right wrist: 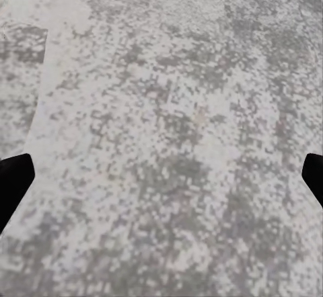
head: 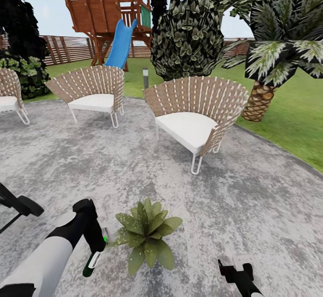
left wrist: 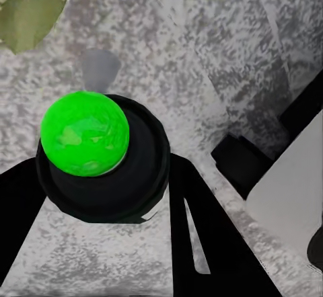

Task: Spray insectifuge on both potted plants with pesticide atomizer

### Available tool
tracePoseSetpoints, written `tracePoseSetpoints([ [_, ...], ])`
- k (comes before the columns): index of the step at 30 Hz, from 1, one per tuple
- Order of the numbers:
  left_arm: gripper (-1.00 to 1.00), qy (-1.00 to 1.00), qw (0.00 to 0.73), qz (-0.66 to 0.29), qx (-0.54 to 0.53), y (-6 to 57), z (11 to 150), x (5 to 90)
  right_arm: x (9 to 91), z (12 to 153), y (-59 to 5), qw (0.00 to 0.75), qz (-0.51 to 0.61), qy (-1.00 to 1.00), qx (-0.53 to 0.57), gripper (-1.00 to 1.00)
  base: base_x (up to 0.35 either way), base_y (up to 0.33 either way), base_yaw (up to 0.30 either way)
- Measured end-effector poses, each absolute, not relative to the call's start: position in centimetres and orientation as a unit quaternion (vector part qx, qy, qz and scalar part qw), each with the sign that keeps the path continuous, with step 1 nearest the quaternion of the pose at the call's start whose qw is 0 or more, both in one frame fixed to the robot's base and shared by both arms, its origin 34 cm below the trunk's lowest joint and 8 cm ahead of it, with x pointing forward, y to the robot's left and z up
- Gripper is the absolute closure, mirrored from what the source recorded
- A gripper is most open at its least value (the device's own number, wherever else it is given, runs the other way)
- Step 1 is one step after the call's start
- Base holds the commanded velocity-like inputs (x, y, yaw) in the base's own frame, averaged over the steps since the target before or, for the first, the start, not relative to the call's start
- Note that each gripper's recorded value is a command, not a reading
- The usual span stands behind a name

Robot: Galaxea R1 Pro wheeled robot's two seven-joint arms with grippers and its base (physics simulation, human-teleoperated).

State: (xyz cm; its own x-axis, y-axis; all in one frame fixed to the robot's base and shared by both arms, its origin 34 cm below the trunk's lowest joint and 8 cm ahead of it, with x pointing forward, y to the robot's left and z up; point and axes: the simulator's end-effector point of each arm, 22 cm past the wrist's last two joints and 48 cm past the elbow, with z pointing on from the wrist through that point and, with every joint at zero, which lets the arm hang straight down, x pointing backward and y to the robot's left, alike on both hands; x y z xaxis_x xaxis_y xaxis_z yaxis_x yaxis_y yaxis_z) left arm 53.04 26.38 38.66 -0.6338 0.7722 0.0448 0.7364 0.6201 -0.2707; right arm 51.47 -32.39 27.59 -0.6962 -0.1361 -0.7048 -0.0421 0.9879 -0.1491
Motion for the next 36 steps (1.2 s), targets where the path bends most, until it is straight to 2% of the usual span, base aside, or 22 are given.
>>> tracePoseSetpoints([
  [7, 1.0, -0.897, 0.093, 0.105, -0.42, 26.7, 35.9, 50.3, 51.4, 27.6, -32.4, 0.386, -0.061, 0.919, -0.049, -1.0, 0.0, 0.0, 0.246],
  [12, 1.0, -0.895, 0.107, 0.118, -0.417, 26.7, 34.9, 48.7, 51.4, 27.6, -32.4, 0.386, -0.061, 0.919, -0.049, -1.0, 0.0, 0.0, 0.053],
  [17, 1.0, -0.894, 0.065, 0.142, -0.419, 26.0, 33.1, 48.0, 51.5, 27.6, -32.4, 0.387, -0.061, 0.919, -0.049, -1.0, -0.068, -0.055, 0.002],
  [25, 1.0, -0.896, 0.042, 0.14, -0.419, 25.3, 32.9, 48.6, 51.5, 27.6, -32.4, 0.387, -0.061, 0.919, -0.049, -1.0, -0.134, -0.191, 0.02],
  [36, 1.0, -0.898, 0.043, 0.134, -0.418, 26.1, 32.9, 48.6, 51.5, 27.6, -32.4, 0.388, -0.061, 0.919, -0.049, -1.0, -0.001, -0.006, 0.249],
])
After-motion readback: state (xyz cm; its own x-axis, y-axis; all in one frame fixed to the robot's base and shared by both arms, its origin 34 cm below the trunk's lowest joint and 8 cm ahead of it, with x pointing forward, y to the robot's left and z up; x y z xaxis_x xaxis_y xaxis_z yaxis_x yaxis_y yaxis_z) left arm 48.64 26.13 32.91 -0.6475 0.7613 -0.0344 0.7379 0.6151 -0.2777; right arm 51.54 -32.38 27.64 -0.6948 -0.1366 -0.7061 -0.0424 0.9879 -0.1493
